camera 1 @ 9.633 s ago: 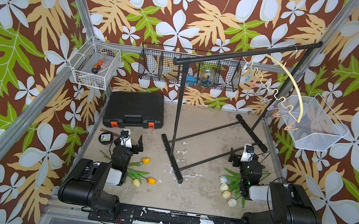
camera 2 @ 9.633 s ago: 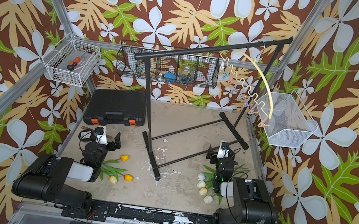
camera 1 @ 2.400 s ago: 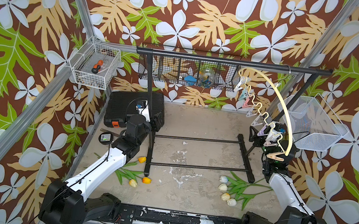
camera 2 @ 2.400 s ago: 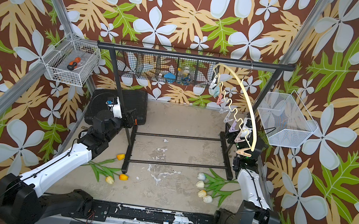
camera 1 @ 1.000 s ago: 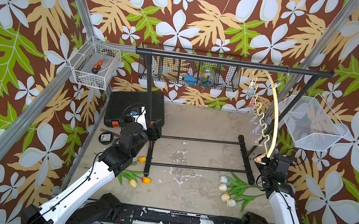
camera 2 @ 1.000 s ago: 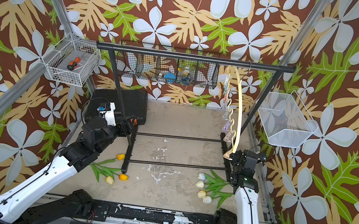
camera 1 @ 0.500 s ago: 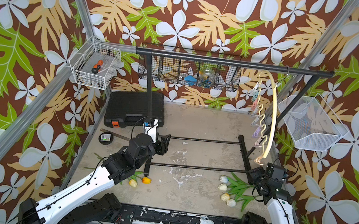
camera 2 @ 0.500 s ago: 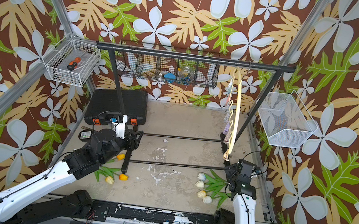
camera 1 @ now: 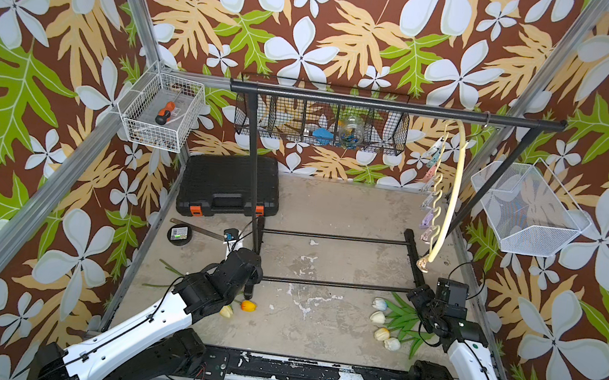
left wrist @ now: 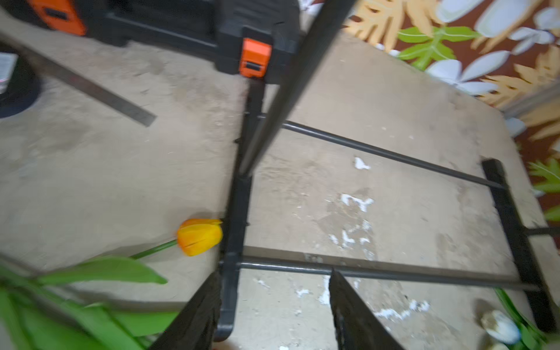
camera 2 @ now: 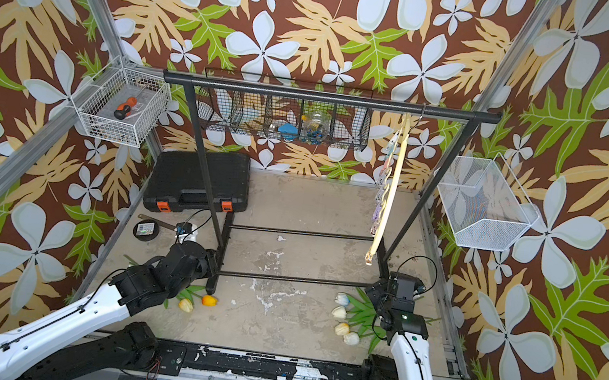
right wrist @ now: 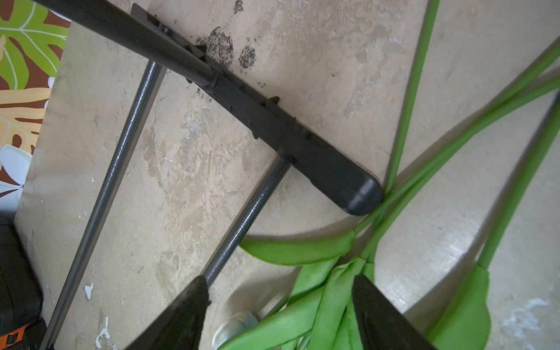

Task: Dry the flowers on a clothes hanger
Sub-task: Pick up the flower at the center of the board.

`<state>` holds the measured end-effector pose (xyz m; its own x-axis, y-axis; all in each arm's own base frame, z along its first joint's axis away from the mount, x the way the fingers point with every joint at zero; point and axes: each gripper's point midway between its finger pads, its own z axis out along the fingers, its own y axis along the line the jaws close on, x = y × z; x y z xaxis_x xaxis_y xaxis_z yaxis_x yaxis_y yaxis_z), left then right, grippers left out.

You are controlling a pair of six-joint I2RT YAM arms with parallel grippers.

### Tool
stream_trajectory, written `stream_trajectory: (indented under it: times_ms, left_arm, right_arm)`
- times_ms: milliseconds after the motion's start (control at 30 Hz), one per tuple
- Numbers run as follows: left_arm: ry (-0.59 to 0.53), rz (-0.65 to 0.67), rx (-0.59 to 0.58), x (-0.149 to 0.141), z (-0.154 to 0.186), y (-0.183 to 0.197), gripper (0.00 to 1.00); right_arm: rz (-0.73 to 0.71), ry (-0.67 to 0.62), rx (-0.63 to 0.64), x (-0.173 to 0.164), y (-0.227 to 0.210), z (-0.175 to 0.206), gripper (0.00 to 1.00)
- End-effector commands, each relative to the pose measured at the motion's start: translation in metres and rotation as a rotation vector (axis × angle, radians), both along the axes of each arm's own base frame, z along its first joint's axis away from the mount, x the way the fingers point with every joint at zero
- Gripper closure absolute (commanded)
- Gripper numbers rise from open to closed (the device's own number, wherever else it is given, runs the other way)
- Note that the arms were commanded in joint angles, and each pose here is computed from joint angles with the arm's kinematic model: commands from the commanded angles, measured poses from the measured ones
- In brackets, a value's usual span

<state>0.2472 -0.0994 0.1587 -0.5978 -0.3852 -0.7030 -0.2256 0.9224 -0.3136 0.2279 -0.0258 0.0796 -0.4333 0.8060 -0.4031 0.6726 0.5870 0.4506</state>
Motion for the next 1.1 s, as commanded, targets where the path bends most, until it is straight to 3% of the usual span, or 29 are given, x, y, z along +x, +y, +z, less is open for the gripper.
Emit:
stream_trajectory:
  times_ms: [0, 233, 367, 500, 733, 900, 1067]
  left_arm:
    - [0.048, 0.215, 0.048, -0.004, -0.01, 0.046, 0.42]
    - [0.093, 0.517, 0.036, -0.001, -0.019, 0.118, 0.48]
    - [0.235, 0.702, -0.037, -0.004, -0.044, 0.157, 0.46]
    - [0.315, 0.757, -0.074, 0.0, -0.069, 0.172, 0.46]
    - [0.405, 0.852, -0.12, -0.006, -0.115, 0.193, 0.55]
    - [0.43, 0.888, -0.114, -0.01, -0.132, 0.198, 0.58]
    - [0.457, 0.886, -0.127, -0.011, -0.142, 0.195, 0.67]
  right_arm:
    - [0.004, -0.009, -0.009, 0.003, 0.0, 0.003, 0.23]
    - [0.033, -0.017, 0.0, 0.009, 0.006, 0.004, 0.24]
    - [0.07, -0.003, -0.001, 0.012, 0.014, 0.002, 0.24]
    - [0.116, 0.007, -0.002, 0.014, 0.027, 0.001, 0.25]
    - [0.184, 0.025, -0.016, 0.016, 0.046, 0.003, 0.25]
    - [0.185, 0.016, -0.023, 0.016, 0.047, 0.006, 0.25]
    - [0.187, 0.014, -0.029, 0.016, 0.047, 0.008, 0.25]
